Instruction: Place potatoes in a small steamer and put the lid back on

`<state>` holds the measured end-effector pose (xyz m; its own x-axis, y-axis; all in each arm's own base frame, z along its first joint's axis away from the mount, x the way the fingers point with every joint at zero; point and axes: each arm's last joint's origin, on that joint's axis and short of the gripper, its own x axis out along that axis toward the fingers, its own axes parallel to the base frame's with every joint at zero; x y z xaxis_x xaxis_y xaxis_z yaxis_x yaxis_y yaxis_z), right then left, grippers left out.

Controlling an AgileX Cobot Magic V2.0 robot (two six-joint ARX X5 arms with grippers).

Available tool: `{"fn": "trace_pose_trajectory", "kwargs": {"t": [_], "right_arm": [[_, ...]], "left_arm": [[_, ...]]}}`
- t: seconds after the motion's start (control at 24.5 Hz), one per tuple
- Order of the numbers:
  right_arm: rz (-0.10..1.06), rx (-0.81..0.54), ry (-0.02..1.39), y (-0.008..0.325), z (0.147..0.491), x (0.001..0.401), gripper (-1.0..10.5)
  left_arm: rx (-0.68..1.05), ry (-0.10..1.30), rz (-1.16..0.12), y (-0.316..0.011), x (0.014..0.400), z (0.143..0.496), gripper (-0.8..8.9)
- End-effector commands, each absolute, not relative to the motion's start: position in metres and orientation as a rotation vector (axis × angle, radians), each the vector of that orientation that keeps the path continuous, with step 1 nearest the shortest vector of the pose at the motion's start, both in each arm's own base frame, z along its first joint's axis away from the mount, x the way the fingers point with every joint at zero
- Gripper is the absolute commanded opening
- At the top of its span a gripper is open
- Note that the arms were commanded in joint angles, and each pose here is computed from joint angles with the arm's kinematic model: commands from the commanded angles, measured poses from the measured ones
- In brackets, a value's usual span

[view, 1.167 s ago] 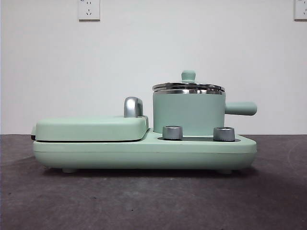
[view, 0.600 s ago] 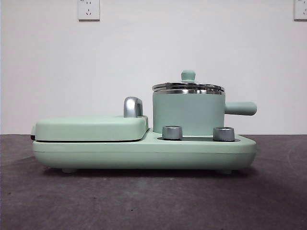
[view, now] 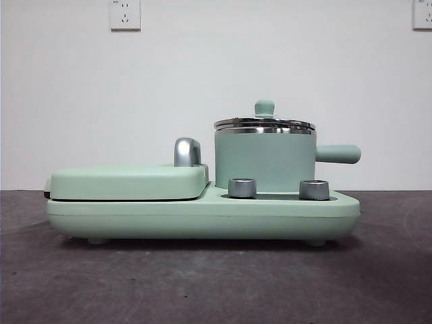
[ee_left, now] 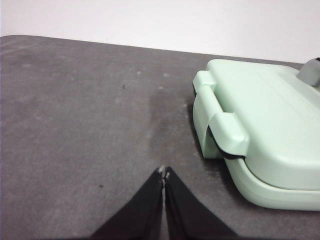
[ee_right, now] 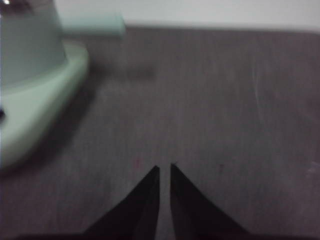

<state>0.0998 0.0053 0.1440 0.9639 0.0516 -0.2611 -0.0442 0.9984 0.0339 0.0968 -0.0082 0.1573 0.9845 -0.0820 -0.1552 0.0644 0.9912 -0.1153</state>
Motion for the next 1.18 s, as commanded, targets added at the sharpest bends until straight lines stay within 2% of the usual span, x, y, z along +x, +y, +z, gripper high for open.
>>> {"fn": "trace_pose_trajectory", "kwargs": {"t": [0.04,1.18], "right_arm": [[0.073,0.035,0.260,0.0077,0.1430,0.0987,0.3],[0.099,0.034,0.221,0.0102,0.1466,0.0989,0.3]], "left_arm": [[-0.111,0.147,-0.076,-0.0084,0.0967,0.1574,0.07],[-0.111,0.142,-0.076,-0.0084,0.0967,0.1578,0.07]]}}
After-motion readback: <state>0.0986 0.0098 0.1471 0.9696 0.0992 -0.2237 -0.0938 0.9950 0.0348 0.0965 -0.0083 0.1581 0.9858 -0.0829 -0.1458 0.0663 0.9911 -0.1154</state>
